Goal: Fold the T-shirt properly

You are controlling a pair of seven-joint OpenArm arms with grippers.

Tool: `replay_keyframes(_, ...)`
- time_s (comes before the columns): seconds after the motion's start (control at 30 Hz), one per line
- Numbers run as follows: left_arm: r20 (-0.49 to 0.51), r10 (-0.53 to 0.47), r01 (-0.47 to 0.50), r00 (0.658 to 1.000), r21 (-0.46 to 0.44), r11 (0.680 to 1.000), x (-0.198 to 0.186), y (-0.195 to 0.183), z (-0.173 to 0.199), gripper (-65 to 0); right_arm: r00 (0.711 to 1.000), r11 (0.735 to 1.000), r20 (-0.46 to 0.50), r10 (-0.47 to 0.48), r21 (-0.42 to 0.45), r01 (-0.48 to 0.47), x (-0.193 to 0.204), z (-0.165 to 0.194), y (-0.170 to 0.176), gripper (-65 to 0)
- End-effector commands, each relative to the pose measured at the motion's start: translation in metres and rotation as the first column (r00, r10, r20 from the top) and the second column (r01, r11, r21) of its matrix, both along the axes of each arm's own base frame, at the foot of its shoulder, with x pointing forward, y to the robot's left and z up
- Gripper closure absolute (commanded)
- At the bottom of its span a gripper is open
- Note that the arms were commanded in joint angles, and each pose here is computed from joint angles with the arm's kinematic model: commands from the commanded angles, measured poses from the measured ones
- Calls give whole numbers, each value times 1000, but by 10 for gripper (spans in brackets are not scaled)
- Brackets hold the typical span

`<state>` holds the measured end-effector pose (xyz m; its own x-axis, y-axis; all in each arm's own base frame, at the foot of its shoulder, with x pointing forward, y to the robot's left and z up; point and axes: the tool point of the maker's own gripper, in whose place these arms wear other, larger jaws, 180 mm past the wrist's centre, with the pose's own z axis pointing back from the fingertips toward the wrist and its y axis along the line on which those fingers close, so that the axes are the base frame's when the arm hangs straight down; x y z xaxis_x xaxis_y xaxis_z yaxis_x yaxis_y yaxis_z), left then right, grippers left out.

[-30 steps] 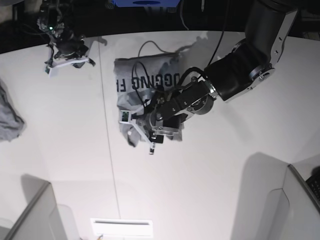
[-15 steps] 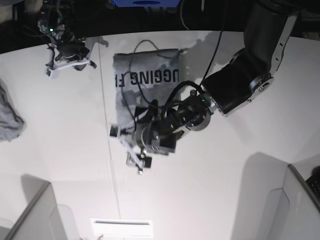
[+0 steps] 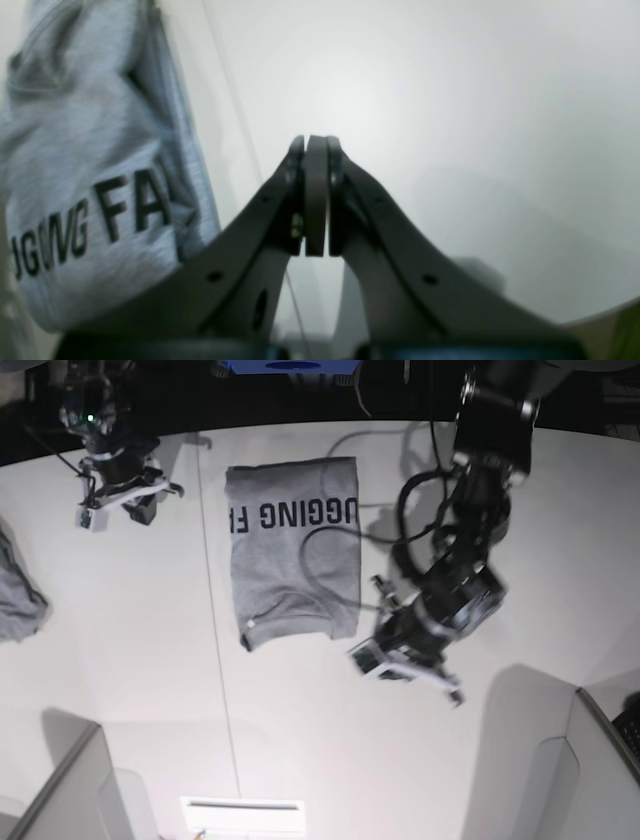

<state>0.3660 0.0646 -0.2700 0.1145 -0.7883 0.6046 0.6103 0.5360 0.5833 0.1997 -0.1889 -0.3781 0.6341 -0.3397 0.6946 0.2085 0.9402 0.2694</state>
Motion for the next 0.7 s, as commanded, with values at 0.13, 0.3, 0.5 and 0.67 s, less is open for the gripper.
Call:
replay_keyframes(0.13, 37, -11, 19, 999, -216, 976, -51, 16, -22, 0, 987, 964, 107, 120, -251, -90, 7, 16, -1, 0)
replay_keyframes(0.3, -7, -23, 20, 1000, -351, 936, -114, 26, -49, 0, 951, 885, 212, 227, -452, -110, -1, 33, 8, 0)
replay_keyframes(0.5, 56, -33, 60, 998, -590, 805, -190, 31, -42, 0, 845, 858, 422, 327, -507, -79, -27, 65, 22, 0)
replay_keyframes(0.67, 142, 103, 50, 985, -791, 610, -244, 48, -26, 0, 816, 863, 464, 344, -498, -81, -60, 61, 26, 0)
